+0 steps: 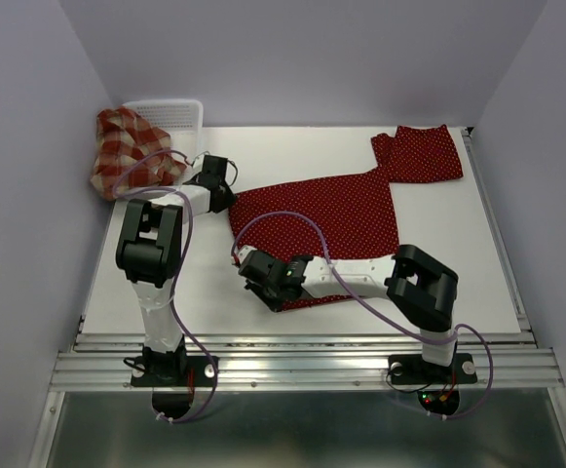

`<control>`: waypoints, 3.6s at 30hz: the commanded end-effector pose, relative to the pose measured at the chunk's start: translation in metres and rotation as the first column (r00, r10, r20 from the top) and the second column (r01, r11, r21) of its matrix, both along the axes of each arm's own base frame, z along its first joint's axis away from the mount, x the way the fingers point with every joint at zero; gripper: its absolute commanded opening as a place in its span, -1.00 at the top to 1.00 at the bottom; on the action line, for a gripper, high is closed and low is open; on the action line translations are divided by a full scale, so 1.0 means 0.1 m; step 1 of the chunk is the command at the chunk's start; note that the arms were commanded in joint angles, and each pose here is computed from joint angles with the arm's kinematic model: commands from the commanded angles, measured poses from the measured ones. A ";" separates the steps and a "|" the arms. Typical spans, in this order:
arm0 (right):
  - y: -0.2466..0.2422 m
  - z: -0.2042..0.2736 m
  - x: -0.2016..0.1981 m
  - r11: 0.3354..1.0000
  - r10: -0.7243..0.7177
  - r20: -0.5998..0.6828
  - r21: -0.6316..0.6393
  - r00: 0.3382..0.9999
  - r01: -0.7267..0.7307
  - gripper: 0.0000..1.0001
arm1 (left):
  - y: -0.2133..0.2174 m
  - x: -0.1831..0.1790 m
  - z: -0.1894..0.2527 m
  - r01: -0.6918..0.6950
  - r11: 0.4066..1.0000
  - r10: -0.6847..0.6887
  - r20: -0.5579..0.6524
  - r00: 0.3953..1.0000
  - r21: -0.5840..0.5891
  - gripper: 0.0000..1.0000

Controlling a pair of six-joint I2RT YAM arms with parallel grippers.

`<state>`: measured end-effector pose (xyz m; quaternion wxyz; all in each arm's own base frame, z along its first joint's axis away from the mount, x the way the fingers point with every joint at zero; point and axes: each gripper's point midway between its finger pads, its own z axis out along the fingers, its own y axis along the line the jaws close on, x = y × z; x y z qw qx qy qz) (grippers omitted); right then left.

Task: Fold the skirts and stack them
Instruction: Fold the skirt

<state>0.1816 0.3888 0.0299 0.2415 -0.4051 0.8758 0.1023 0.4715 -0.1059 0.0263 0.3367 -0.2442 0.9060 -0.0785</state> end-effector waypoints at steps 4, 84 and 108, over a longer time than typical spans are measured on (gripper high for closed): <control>0.20 0.35 -0.15 0.985 0.082 -0.036 0.156 0.996 -0.075 0.99 | 0.07 0.14 0.33 -0.027 0.999 0.025 0.074 0.997 0.024 1.00; -2.18 0.35 0.56 0.624 -0.710 -0.239 0.222 0.662 0.749 0.99 | -3.45 0.99 1.47 0.525 0.834 -0.355 0.564 0.746 -0.169 1.00; -2.39 0.55 0.71 0.507 -0.810 -0.192 0.247 0.555 0.826 -0.49 | -3.78 0.76 1.80 0.654 0.737 -0.419 0.642 0.643 -0.174 -0.97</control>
